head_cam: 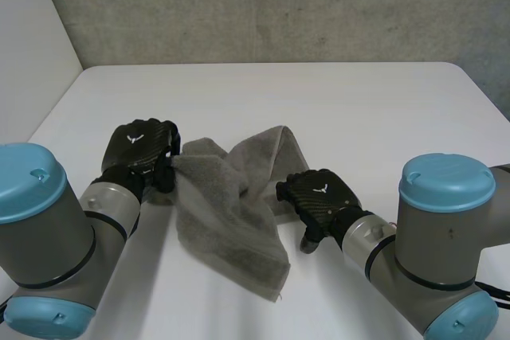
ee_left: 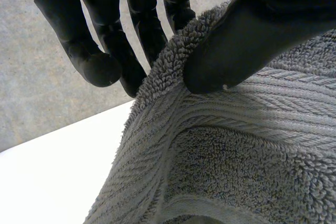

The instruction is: Fold the towel.

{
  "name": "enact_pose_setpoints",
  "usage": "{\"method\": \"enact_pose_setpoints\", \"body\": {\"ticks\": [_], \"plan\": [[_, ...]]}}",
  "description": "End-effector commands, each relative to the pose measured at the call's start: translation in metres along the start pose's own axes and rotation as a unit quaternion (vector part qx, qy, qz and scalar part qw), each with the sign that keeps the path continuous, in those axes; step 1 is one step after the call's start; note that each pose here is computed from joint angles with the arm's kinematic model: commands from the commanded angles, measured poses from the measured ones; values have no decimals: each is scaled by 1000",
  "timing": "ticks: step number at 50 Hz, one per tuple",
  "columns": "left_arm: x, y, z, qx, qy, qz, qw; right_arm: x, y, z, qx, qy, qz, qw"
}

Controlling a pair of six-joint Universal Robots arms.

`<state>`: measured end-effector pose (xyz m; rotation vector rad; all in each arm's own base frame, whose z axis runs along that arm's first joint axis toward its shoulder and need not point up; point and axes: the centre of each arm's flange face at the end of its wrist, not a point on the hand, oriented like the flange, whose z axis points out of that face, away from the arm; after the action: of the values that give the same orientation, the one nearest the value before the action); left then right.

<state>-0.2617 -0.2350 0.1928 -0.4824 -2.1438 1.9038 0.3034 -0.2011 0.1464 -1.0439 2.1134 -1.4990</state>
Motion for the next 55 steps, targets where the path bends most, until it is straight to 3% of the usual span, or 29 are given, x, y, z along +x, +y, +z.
{"method": "enact_pose_setpoints", "body": {"ticks": [1,19,39,55], "plan": [[6,-24,2,7,26,-20,999,20,-11,3,1,13,-90,996],[5,-21,1,1,26,-22,999,24,-8,13,-10,18,-76,997],[3,-30,-4,15,25,-23,999,36,3,68,-21,14,-62,998],[2,-29,-3,14,23,-23,999,39,9,80,-31,2,-55,998]]}}
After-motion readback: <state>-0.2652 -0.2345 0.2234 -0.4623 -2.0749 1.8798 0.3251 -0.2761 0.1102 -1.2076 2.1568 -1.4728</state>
